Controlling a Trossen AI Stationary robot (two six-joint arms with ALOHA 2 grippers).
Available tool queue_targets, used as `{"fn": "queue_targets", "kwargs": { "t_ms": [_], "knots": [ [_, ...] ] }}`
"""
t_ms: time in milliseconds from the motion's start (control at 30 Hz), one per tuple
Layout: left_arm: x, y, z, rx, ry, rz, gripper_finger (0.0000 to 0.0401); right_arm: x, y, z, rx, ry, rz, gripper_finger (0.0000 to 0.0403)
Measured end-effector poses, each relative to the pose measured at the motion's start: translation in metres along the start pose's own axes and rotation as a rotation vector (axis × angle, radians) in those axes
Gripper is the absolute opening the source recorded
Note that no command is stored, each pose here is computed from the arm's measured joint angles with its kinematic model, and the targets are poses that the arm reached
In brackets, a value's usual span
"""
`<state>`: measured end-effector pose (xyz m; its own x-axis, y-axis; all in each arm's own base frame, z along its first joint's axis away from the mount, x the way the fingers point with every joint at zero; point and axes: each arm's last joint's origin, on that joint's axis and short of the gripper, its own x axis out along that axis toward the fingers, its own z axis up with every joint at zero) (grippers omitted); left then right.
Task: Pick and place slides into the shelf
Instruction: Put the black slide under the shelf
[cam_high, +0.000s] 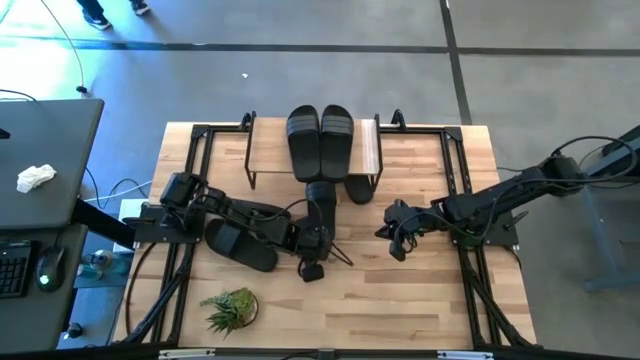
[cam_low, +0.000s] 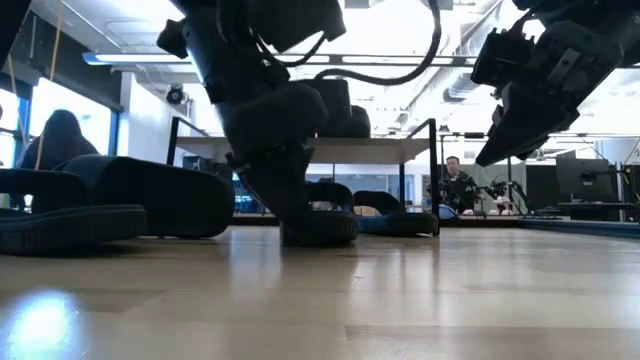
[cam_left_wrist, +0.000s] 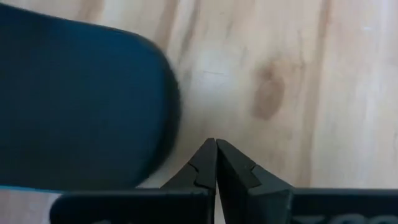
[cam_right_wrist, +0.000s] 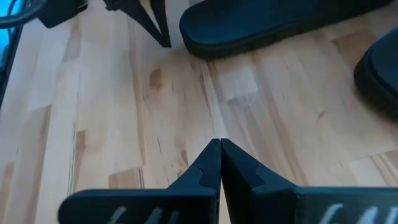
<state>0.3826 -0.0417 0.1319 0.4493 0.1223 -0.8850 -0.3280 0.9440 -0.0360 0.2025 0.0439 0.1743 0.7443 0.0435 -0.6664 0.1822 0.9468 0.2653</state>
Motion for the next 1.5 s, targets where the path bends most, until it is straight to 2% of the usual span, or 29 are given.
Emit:
{"fn": "queue_targets", "kwargs": {
  "t_ms": [267, 567, 833, 967, 1100, 1267, 1500],
  "knots": [
    [0.006, 0.040, 0.016, -0.091, -0.024, 0.088, 0.0000, 0.000, 0.000, 0.000, -0.008, -0.006, -0.008, 0.0000],
    [0.009, 0.070, 0.026, -0.096, -0.034, 0.106, 0.0000, 0.000, -0.001, 0.000, -0.016, -0.011, -0.017, 0.0000],
    [0.010, 0.077, 0.037, -0.092, -0.122, 0.111, 0.0000, 0.000, -0.001, 0.000, -0.034, -0.015, -0.026, 0.0000],
    [0.008, 0.071, 0.032, -0.064, -0.089, 0.117, 0.0000, 0.000, -0.001, 0.000, -0.034, -0.015, -0.026, 0.0000],
    [-0.003, 0.063, 0.023, -0.074, -0.033, 0.185, 0.0000, 0.000, -0.001, 0.000, -0.034, -0.014, -0.026, 0.0000],
    [-0.025, 0.065, 0.015, -0.144, 0.004, 0.324, 0.0000, 0.000, -0.001, 0.000, -0.034, -0.014, -0.027, 0.0000],
    [-0.026, 0.083, 0.020, -0.370, -0.030, 0.345, 0.0000, 0.000, -0.001, 0.000, -0.034, -0.015, -0.030, 0.0000]
  ]
}}
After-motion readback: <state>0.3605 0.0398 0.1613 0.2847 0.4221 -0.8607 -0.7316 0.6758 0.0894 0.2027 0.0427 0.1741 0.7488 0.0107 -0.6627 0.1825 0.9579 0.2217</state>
